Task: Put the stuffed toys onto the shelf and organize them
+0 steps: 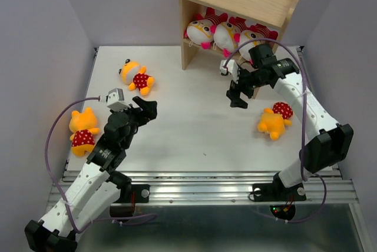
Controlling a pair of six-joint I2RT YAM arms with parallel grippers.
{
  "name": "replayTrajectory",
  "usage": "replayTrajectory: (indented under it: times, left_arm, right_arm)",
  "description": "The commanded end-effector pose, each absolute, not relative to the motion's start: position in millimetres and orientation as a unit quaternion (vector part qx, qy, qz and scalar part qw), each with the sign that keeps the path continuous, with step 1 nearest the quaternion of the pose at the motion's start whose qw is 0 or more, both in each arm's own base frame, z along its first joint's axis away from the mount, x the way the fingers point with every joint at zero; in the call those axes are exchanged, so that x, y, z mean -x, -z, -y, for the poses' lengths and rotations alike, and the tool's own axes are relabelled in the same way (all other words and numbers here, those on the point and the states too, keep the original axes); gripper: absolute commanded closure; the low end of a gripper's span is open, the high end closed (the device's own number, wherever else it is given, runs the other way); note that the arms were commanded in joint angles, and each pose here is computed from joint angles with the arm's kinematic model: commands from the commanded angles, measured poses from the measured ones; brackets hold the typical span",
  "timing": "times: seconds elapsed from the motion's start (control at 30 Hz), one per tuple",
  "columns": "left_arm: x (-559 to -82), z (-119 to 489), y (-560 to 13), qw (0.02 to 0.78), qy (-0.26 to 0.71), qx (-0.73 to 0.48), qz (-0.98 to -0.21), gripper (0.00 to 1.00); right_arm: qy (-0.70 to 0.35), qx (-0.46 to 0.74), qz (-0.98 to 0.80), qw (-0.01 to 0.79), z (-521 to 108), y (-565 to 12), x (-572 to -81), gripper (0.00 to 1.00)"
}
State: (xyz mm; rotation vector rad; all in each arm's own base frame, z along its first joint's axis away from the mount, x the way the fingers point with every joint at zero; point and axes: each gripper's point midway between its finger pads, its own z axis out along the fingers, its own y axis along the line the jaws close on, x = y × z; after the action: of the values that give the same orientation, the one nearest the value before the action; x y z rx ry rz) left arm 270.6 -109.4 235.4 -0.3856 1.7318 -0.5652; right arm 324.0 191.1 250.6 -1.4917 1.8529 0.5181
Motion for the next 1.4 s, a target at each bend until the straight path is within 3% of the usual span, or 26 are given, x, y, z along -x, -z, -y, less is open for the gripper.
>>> replayTrajectory:
  times: [0.0,0.27,0.53,0.63,0.77,0.87,0.9,1.03,1.07,1.2,1.37]
  left_arm:
    - [-265,112,-229,0.584,0.280,0.199,-0.735,0.11]
    - [-261,124,-212,0.562,0.302,0.181,-0.748,0.11]
    - [-255,148,-202,0.537,0.352,0.147,-0.752,0.12]
    - [-251,163,-197,0.515,0.380,0.121,-0.759,0.12]
    - [-248,177,-190,0.486,0.397,0.098,-0.773,0.13]
    - [-245,186,-186,0.467,0.414,0.092,-0.776,0.14]
    - [-244,189,-186,0.462,0.421,0.091,-0.775,0.15]
    - [-241,195,-187,0.457,0.447,0.090,-0.764,0.16]
    - [-239,197,-188,0.455,0.454,0.087,-0.761,0.16]
    - [-238,199,-189,0.459,0.460,0.084,-0.755,0.16]
    - [-237,208,-194,0.459,0.462,0.050,-0.757,0.16]
  right_arm:
    - [-0.069,0.606,-0.729,0.310,-139,-226,-320,0.00]
    - [0.065,0.635,-0.752,0.167,-48,-160,-300,0.00]
    - [0.133,0.621,-0.765,0.104,4,-128,-294,0.02]
    - [0.142,0.608,-0.774,0.104,8,-108,-298,0.08]
    - [0.134,0.594,-0.786,0.109,7,-93,-300,0.23]
    - [0.130,0.593,-0.786,0.118,5,-84,-301,0.46]
    - [0.126,0.593,-0.786,0.120,3,-82,-300,0.58]
    - [0.085,0.589,-0.788,0.158,-17,-97,-306,0.76]
    - [0.027,0.586,-0.793,0.168,-35,-98,-297,0.81]
    - [-0.131,0.566,-0.784,0.218,-94,-147,-291,0.91]
    - [-0.307,0.561,-0.732,0.233,-159,-205,-274,0.92]
